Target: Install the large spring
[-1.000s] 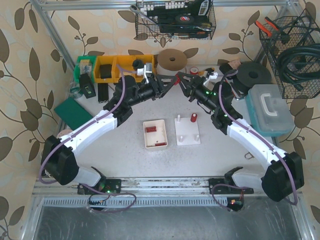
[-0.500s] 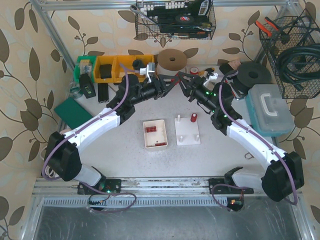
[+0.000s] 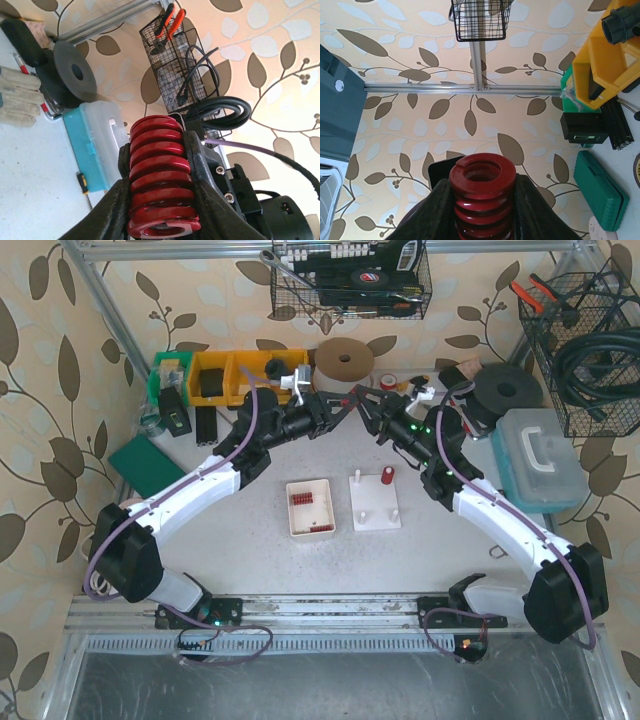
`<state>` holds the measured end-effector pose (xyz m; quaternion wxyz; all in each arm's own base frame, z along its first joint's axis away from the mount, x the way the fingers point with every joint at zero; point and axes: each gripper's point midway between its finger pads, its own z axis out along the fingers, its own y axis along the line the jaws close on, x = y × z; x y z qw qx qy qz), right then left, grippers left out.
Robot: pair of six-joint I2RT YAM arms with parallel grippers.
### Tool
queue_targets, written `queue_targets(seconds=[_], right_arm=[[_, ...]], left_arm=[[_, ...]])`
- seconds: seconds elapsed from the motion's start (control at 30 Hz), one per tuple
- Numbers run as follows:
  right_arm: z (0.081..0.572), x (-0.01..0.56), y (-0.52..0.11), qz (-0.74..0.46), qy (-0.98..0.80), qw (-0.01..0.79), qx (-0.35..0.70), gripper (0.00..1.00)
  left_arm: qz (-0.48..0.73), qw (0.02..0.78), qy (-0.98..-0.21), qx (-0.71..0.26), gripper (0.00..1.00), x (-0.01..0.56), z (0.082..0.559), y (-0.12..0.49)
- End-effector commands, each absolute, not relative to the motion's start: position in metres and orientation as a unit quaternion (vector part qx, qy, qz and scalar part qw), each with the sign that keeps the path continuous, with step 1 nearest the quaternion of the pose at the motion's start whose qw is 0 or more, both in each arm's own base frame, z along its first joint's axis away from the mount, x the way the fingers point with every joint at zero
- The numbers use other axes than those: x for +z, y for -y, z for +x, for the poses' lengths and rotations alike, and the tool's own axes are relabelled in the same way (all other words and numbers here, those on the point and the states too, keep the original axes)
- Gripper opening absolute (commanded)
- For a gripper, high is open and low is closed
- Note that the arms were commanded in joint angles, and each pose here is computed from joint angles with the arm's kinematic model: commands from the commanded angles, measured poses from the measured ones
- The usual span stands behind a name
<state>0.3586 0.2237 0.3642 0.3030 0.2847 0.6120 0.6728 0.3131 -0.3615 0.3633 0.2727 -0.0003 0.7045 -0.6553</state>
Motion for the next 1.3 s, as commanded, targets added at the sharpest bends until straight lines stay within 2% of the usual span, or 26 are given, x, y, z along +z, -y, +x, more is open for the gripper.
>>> queue_targets(seconds=[0.0,0.13,0.2,0.23,0.37,0.43,0.6,0.73,0.8,0.9,1.07,1.2,1.27], right_arm=[[0.35,0.382,-0.22,0.267,-0.594,0.322,0.687,0.0],[0.348,0.381,-0.22,0.262,-0.599,0.326,0.683,0.0],[0.346,0.383,-0.221,0.253,-0.607,0.331,0.677,0.0],[0.344,0.383,-0.221,0.246,-0.615,0.336,0.67,0.05],[0.338,0.375,-0.224,0.2,-0.663,0.319,0.647,0.51],[0.336,0.359,-0.219,0.169,-0.695,0.283,0.639,0.58],[0.331,0.331,-0.189,0.093,-0.714,0.23,0.655,0.58],[0.305,0.319,-0.202,-0.026,-0.726,0.169,0.666,0.58],[0.295,0.306,-0.202,-0.054,-0.742,0.166,0.647,0.58],[0.291,0.294,-0.205,-0.071,-0.747,0.156,0.642,0.59],[0.297,0.305,-0.209,-0.069,-0.728,0.169,0.66,0.59],[0.3,0.321,-0.21,-0.059,-0.703,0.176,0.686,0.63],[0.3,0.326,-0.212,-0.056,-0.693,0.179,0.696,0.68]], left_arm=[[0.014,0.29,-0.688,-0.665,0.28,0.385,0.31,0.361],[0.014,0.289,-0.693,-0.66,0.04,0.383,0.309,0.36],[0.019,0.288,-0.698,-0.656,0.0,0.382,0.307,0.359],[0.023,0.287,-0.701,-0.652,0.0,0.381,0.306,0.359],[0.066,0.286,-0.71,-0.641,0.0,0.386,0.288,0.352],[0.098,0.267,-0.721,-0.632,0.0,0.38,0.277,0.347],[0.174,0.19,-0.726,-0.637,0.0,0.361,0.247,0.332],[0.21,0.142,-0.712,-0.655,0.0,0.354,0.233,0.325],[0.227,0.121,-0.704,-0.662,0.0,0.354,0.226,0.327],[0.243,0.101,-0.696,-0.669,0.0,0.353,0.222,0.329],[0.25,0.086,-0.69,-0.674,0.0,0.35,0.218,0.332],[0.247,0.083,-0.691,-0.674,0.0,0.343,0.217,0.332],[0.246,0.083,-0.689,-0.677,0.0,0.343,0.217,0.333]])
